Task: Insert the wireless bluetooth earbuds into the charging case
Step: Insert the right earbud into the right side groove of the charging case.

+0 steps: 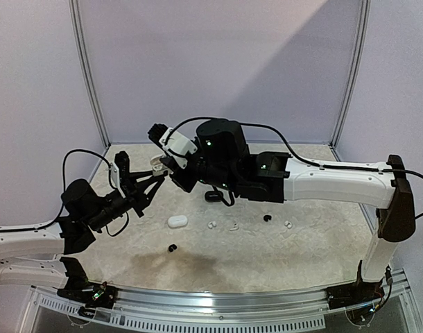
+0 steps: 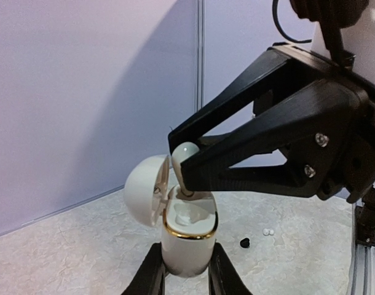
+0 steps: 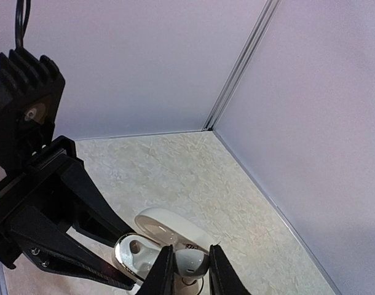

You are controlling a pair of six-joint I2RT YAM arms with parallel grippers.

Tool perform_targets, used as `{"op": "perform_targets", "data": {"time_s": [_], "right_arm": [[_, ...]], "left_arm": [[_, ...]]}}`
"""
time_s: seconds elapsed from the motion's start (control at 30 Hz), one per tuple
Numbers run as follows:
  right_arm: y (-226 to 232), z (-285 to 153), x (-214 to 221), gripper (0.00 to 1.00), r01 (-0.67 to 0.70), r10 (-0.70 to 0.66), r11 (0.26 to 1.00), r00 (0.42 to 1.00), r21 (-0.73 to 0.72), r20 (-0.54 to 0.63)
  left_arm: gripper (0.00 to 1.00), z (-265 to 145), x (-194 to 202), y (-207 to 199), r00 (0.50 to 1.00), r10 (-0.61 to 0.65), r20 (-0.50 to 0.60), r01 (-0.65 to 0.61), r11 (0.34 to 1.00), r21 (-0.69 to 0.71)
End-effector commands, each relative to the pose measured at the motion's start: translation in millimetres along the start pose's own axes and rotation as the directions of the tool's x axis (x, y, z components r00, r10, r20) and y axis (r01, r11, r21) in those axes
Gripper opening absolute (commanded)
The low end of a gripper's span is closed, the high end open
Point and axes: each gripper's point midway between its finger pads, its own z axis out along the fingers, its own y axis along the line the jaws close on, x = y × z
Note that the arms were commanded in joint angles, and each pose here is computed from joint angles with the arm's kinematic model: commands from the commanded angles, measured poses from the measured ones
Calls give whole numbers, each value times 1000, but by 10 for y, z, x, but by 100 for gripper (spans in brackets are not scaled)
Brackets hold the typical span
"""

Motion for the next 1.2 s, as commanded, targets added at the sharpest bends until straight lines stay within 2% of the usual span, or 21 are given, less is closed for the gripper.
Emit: {"op": "perform_targets", "data": {"time_s": [0.0,0.53,0.73,0.93,1.17], "right_arm": [[55,104,219,19,32,-33,999,997,-16,-72],[40,114,219,21,29,-29,1000,997,-3,-72],[20,101,245,26,9,-9,1000,996,5,-87],[4,104,228,19,-11,11,1000,997,4,-80],[25,69,206,24,-22,20,1000,997,-20,-81]], "left_arm": [[0,5,-259,-30,996,10,87,-10,1000,7],[0,-9,-244,-28,996,12,86,-12,1000,7],[0,-14,-234,-15,997,10,82,-10,1000,1],[0,-15,-238,-19,996,9,84,-9,1000,3],[0,-19,-224,-12,997,9,79,-9,1000,-1]]}}
